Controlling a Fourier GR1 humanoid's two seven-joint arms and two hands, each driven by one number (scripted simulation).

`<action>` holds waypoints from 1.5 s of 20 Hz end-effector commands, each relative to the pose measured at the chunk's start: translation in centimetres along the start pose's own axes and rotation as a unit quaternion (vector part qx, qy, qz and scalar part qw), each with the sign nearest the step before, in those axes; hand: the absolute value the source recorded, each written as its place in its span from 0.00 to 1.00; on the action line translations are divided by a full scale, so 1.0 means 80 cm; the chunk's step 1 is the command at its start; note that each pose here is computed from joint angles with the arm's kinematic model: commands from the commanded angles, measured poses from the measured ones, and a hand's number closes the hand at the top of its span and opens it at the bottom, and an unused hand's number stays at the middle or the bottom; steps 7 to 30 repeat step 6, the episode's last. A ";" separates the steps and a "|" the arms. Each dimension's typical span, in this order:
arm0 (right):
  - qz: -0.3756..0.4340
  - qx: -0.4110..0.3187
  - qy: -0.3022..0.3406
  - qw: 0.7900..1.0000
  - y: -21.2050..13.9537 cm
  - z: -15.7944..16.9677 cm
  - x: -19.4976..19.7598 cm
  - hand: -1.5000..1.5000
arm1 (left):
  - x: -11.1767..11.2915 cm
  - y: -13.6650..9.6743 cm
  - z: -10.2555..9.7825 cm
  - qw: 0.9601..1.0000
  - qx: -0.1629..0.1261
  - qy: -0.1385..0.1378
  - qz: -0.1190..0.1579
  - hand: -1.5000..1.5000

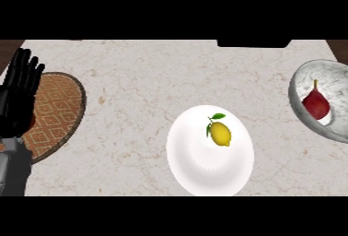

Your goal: Pick the pear from the plate and place it in the bowl

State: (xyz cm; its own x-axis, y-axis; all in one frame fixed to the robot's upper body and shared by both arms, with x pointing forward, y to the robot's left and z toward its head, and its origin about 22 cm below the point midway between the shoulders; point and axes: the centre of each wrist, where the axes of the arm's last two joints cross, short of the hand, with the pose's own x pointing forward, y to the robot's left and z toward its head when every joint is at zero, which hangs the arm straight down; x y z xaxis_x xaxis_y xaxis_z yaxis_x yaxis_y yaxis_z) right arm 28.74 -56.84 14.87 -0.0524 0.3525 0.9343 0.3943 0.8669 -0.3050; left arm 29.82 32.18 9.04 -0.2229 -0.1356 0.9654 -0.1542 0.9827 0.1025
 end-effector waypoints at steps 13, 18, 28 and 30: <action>-0.034 0.006 -0.006 0.999 -0.086 0.051 -0.005 0.00 | 0.005 -0.010 -0.013 1.000 0.002 -0.012 0.002 0.50; -0.034 0.006 -0.006 0.999 -0.086 0.051 -0.005 0.00 | 0.005 -0.010 -0.013 1.000 0.002 -0.012 0.002 0.50; -0.034 0.006 -0.006 0.999 -0.086 0.051 -0.005 0.00 | 0.005 -0.010 -0.013 1.000 0.002 -0.012 0.002 0.50; -0.034 0.006 -0.006 0.999 -0.086 0.051 -0.005 0.00 | 0.005 -0.010 -0.013 1.000 0.002 -0.012 0.002 0.50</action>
